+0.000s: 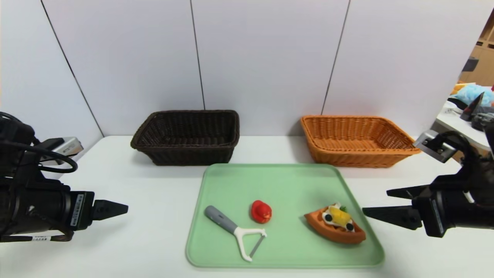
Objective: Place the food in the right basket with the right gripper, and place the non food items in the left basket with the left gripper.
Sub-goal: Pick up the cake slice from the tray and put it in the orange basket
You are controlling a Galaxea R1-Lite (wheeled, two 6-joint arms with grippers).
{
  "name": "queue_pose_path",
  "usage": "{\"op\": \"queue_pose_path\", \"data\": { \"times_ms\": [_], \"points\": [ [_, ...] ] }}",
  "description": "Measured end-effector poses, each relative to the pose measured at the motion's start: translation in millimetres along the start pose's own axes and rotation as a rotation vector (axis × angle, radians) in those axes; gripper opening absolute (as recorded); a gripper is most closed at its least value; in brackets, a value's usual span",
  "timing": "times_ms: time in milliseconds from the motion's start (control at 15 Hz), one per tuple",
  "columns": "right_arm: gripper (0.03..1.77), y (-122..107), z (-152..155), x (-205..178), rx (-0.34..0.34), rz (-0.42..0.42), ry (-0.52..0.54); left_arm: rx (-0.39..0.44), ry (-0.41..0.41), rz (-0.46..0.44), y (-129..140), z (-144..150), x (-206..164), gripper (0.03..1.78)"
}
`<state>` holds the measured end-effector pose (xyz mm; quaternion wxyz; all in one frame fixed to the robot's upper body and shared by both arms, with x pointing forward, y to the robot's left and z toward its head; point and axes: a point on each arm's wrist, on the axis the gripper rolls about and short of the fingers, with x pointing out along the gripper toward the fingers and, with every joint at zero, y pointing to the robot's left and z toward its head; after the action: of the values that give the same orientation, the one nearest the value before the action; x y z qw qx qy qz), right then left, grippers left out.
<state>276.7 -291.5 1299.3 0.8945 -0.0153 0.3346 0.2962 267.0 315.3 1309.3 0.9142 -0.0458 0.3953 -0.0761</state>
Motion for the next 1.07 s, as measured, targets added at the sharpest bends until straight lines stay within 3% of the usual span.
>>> {"op": "queue_pose_path", "data": {
  "times_ms": [333, 733, 867, 1067],
  "points": [
    [1.70, 15.2, 14.5, 29.1, -0.068, 0.090, 0.060, 0.036, 0.006, -0.035, -9.1, 5.5, 4.1, 1.69],
    [1.70, 29.9, 19.5, 52.2, -0.135, 0.040, 0.124, 0.090, 0.007, -0.091, -23.7, 8.5, 4.9, 1.69],
    [1.70, 33.2, 19.6, 60.5, -0.153, -0.002, 0.149, 0.107, 0.020, -0.155, -29.5, 8.6, 6.5, 1.69],
    [1.70, 35.1, 18.6, 66.9, -0.162, -0.030, 0.178, 0.119, 0.041, -0.338, -35.3, 10.1, 5.6, 1.69]
  ]
}}
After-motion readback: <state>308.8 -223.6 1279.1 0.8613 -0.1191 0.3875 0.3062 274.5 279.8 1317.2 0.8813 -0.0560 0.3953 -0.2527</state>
